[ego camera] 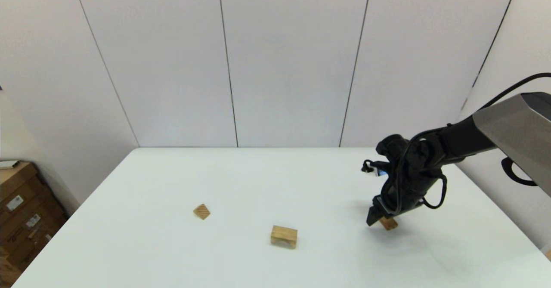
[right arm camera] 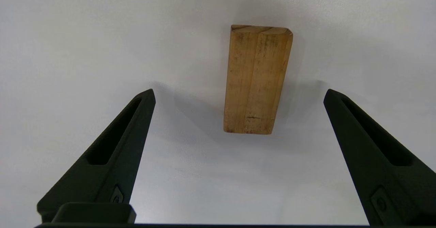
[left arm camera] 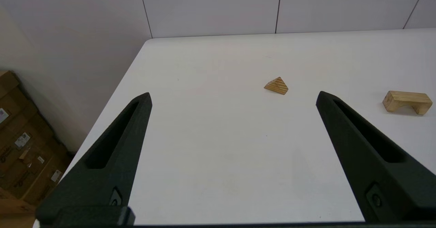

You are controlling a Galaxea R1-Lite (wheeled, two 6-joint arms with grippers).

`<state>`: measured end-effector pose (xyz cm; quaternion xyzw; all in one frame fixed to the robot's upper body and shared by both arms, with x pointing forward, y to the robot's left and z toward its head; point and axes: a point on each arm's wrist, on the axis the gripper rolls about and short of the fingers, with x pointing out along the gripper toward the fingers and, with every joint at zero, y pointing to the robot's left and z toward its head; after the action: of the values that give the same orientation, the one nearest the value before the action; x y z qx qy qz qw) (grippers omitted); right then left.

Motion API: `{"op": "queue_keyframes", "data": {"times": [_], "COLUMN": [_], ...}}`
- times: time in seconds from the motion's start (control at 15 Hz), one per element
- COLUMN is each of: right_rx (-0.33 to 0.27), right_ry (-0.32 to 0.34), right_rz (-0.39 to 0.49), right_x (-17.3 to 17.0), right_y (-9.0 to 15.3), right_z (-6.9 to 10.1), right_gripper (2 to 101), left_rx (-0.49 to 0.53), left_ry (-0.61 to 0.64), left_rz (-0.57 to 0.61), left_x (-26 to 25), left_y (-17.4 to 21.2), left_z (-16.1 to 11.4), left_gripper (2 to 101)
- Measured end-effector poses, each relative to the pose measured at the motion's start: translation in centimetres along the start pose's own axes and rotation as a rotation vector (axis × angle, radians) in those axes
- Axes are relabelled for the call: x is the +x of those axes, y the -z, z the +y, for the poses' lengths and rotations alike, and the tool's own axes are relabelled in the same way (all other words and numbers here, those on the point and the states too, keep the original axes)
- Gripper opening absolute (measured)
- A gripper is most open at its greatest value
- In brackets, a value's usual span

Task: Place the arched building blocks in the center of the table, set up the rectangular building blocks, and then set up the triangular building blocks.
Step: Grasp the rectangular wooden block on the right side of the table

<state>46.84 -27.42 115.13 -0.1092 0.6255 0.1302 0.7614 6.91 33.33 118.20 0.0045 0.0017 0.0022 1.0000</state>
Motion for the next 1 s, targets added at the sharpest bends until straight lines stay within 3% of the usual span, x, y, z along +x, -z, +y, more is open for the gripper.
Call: {"op": "queue_keyframes", "data": {"times": [0.67, 1.0], "right_rx": [-0.008, -0.008], "right_ry": [-0.005, -0.003], "right_rz": [0.018, 0.016], "right_x": [1.2, 1.2], "right_y": [-0.3, -0.4], "right_z": [0.2, 0.3], "right_gripper": [98.0, 55.2], "left_rx": [0.000, 0.000], "left_ry": [0.000, 0.000], "left_rz": [0.000, 0.000], "left_x": [0.0, 0.0], "left_y": [0.0, 0.0], "left_z": [0.0, 0.0], "left_gripper": [97.8, 97.8]}}
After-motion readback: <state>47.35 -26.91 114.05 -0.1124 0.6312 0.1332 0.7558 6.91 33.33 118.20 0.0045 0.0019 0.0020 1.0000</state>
